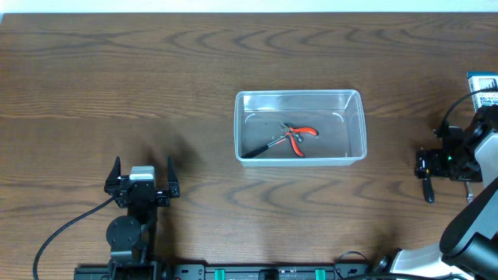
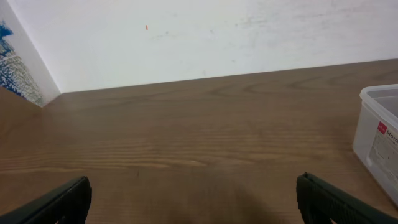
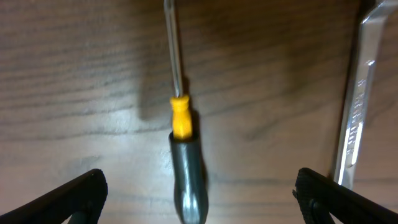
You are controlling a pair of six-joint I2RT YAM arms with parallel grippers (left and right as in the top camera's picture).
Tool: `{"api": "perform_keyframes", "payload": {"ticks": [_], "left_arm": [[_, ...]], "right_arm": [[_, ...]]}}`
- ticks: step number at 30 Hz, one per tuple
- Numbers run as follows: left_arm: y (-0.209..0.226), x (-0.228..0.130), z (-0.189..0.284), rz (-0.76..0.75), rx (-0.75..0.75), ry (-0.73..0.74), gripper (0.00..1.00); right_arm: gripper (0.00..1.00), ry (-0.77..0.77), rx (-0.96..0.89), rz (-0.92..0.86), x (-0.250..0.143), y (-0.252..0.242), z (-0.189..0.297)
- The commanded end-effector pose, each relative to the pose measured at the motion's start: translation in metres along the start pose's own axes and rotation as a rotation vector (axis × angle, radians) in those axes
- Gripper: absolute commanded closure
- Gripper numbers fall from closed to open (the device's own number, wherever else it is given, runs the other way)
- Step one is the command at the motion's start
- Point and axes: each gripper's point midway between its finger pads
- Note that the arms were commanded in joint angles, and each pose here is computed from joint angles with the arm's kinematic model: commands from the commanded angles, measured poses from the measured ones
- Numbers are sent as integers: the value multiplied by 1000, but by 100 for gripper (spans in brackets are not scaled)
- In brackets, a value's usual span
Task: Pack container
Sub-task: 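Lower the right gripper and close it on the screwdriver handle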
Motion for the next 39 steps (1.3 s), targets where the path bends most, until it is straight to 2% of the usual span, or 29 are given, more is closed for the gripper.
{"api": "perform_keyframes", "payload": {"ticks": [1,5,13,23,39], "left_arm": [[-1,-17,-2,3,1,42,2],[-1,-17,-2,3,1,42,2],[-1,-17,-2,3,1,42,2],[-1,-17,-2,3,1,42,2],[-1,-17,-2,3,1,42,2]], "right_arm": [[1,-30,35,23,7,4,-2],[1,-36,51,37,10,5,-8],[1,47,99,53,-3,13,-26],[1,92,74,65,-13,9,-26],[1,100,64,110,-18,9,-32]]}}
Point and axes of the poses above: each gripper's point midway between its finger pads, its own z axis back along the fingers, its own y axis along the line the jaws close on, x = y × z, and after that the axes turned 3 degrees about z, right-handed
